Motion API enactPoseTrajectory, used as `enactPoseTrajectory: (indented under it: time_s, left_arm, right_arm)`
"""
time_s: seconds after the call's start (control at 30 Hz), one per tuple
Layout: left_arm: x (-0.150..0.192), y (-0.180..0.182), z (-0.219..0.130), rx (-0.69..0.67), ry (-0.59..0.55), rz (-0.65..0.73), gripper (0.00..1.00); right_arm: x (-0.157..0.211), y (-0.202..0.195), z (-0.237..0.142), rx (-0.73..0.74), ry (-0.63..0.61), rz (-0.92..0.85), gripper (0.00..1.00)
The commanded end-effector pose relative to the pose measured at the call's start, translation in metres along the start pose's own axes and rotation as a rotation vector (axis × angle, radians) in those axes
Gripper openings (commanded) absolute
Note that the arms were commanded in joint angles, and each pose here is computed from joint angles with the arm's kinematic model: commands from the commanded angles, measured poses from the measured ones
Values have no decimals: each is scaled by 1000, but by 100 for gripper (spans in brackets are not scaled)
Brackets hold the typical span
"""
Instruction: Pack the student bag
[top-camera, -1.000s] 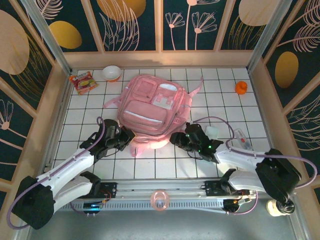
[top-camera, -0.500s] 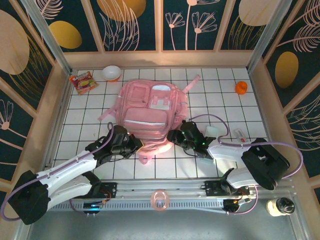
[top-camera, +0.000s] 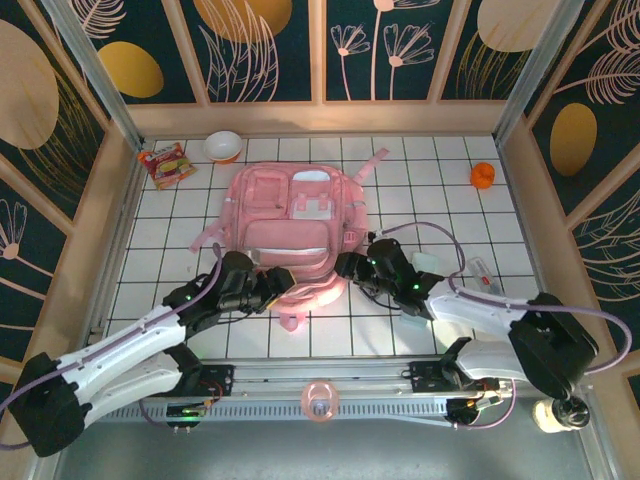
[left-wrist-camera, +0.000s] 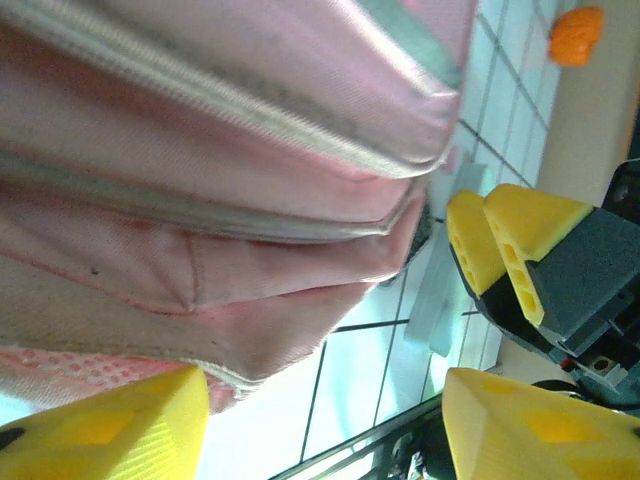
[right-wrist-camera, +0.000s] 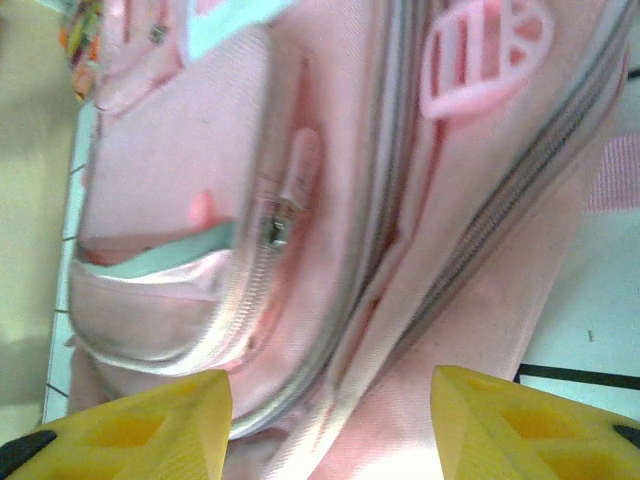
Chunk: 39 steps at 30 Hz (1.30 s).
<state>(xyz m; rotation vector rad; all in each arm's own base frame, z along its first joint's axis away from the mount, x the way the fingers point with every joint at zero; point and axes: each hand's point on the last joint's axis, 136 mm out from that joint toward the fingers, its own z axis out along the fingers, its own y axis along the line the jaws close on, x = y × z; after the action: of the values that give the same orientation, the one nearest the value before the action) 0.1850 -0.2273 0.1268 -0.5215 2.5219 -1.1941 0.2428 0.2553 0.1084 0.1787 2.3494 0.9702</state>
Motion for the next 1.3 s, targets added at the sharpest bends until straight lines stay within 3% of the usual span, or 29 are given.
enactPoseTrajectory:
  time_s: [0.0,0.2,0.4,0.5,0.63,0.77,0.83,0.9,1.0,1.13,1.27]
  left_arm:
    - [-9,-8,-7,32,-65,84,66]
    - [-42,-32,-24,11,-243,367,64]
    - [-63,-66,-35,-45,-344,868,62]
    - [-52,-79,-28,-38,-273,1178,62]
    - [-21,-74,-12,29,-76,1593,65]
    - [-21,-49,5,-60,54,1849,68]
    - [-23,-37,14,-79,113,1935,68]
    - [-22,-32,20,-12,167,1974,68]
    - [-31,-36,30,48,148,1990,67]
    - [-42,-33,48,22,117,2085,68]
    - [-42,-27,62,37,168,2155,70]
  right_arm:
    - [-14,2,-16,35,-50,-51,55]
    - [-27,7,-39,29,-103,-117,55]
    - [-32,10,-49,15,-136,-140,55]
    - [-34,11,-51,4,-150,-141,54]
    - [-35,15,-50,-18,-155,-155,54]
    - [-35,19,-51,-35,-158,-160,54]
    - [-35,19,-50,-40,-159,-161,54]
    - [-34,19,-50,-44,-159,-161,54]
    - [-33,19,-49,-49,-154,-160,54]
    - [-31,18,-49,-52,-154,-157,54]
    - [-29,19,-48,-64,-146,-161,54]
